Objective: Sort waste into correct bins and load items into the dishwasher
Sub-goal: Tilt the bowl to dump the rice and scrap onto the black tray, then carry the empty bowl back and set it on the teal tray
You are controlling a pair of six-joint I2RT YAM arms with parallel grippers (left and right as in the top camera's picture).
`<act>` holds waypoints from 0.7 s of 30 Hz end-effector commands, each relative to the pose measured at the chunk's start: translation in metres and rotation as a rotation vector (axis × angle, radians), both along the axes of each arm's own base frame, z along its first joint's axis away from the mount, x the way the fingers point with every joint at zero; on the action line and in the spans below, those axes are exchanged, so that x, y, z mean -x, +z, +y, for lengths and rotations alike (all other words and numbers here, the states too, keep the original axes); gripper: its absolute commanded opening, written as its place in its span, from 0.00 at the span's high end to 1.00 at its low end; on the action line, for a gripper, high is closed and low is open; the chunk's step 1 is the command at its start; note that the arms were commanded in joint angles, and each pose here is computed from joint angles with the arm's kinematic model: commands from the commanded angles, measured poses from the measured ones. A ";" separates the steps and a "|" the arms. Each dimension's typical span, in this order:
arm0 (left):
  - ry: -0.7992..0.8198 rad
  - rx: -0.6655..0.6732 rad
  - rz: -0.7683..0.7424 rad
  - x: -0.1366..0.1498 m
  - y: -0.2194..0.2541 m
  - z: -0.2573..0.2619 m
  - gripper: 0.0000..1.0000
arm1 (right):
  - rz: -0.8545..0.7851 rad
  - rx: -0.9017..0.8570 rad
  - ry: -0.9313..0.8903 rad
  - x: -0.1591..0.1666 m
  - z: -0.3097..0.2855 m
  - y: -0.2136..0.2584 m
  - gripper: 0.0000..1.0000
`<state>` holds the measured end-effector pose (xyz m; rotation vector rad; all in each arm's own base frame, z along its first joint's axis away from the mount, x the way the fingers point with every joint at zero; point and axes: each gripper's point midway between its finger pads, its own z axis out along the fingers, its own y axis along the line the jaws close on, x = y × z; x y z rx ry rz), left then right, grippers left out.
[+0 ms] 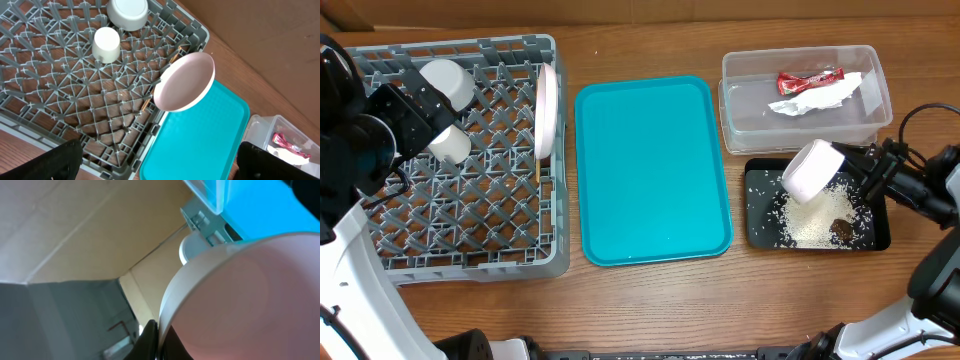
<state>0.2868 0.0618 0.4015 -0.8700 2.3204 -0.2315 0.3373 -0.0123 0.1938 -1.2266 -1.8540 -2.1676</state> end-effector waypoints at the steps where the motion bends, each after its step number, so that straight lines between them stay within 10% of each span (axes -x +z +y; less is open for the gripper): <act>1: 0.005 0.003 -0.005 0.000 0.001 0.001 0.00 | -0.178 0.078 0.037 -0.005 0.013 0.022 0.96; 15: 0.005 0.003 -0.005 0.000 0.001 0.001 0.00 | -0.542 0.404 0.783 0.031 0.211 0.037 0.96; 21: 0.005 0.003 -0.005 0.000 0.001 0.001 0.00 | -0.262 1.195 0.767 0.004 0.258 -0.058 0.96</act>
